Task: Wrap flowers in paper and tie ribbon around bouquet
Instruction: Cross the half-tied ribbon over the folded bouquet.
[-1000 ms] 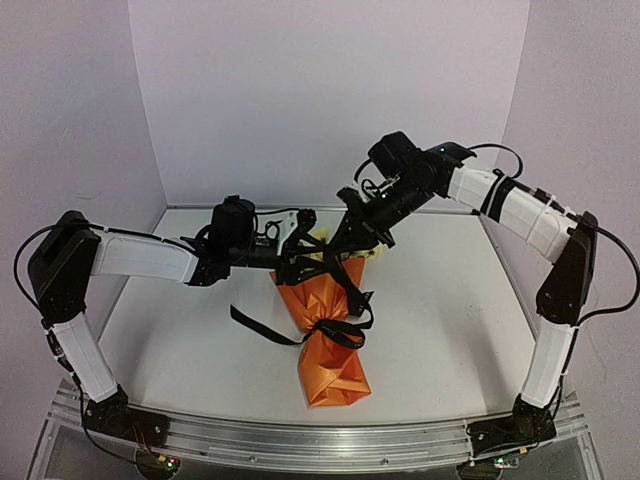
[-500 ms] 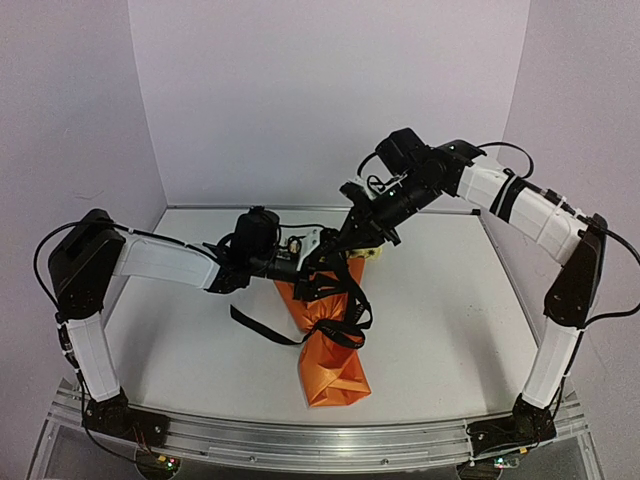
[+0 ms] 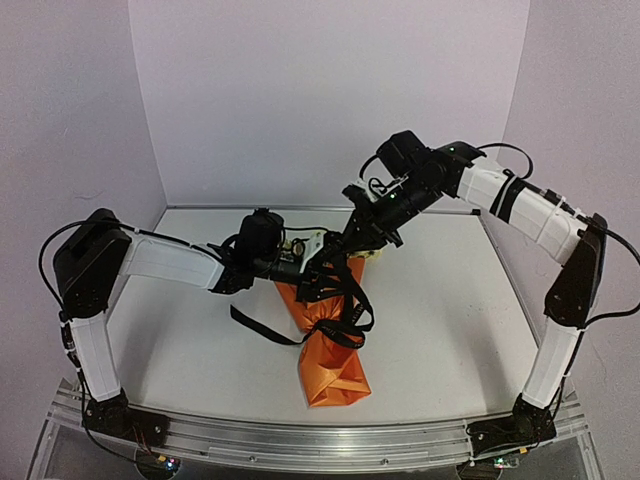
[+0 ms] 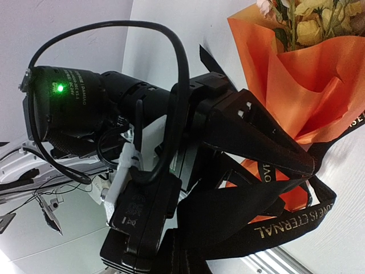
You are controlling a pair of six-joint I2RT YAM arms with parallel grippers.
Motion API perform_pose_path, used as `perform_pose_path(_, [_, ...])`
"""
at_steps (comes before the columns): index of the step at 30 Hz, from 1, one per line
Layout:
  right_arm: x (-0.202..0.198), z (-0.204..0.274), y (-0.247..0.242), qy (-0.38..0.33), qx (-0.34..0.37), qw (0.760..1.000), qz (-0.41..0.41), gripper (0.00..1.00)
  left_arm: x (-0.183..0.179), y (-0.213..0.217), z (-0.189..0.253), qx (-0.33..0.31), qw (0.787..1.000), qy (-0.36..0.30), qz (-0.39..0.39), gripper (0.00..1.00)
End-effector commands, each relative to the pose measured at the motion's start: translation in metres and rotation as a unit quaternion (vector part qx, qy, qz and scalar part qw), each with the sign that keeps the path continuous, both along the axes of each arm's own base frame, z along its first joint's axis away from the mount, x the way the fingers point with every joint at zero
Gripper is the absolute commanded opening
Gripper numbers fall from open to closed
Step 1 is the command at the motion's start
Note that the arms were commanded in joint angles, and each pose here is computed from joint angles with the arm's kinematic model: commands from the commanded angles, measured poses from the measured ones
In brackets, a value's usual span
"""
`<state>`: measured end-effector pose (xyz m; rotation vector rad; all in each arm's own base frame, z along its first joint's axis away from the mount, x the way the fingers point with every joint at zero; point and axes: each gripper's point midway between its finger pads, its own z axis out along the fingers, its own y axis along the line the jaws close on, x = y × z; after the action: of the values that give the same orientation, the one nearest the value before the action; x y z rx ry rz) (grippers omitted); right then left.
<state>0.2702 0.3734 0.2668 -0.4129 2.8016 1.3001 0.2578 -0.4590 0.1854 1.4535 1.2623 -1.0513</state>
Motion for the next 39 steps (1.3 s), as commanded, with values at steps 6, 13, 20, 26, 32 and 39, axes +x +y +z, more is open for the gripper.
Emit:
perform_pose_path(6, [-0.010, 0.019, -0.008, -0.033, 0.016, 0.999, 0.011, 0.00, 0.006, -0.014, 0.012, -0.018, 1.000, -0.002, -0.010, 0.27])
perform_pose_path(13, [-0.010, 0.016, -0.011, -0.036, 0.008, 0.999, 0.010, 0.00, 0.010, -0.015, 0.022, -0.029, 1.000, -0.002, 0.002, 0.02])
perform_pose_path(20, [-0.002, -0.003, -0.035, -0.058, -0.052, 0.997, -0.023, 0.06, 0.043, 0.007, 0.051, -0.040, 0.994, -0.004, 0.103, 0.00])
perform_pose_path(26, [0.014, -0.021, -0.055, -0.079, -0.114, 0.988, -0.062, 0.38, 0.069, 0.045, 0.063, 0.025, 0.977, -0.009, 0.213, 0.00])
perform_pose_path(32, [0.007, -0.035, -0.062, -0.106, -0.159, 0.980, -0.052, 0.53, 0.064, 0.088, 0.055, 0.143, 0.948, 0.039, 0.280, 0.00])
perform_pose_path(39, [-0.049, -0.087, -0.057, -0.112, -0.157, 0.980, 0.042, 0.65, 0.041, 0.135, 0.057, 0.209, 0.918, 0.098, 0.323, 0.00])
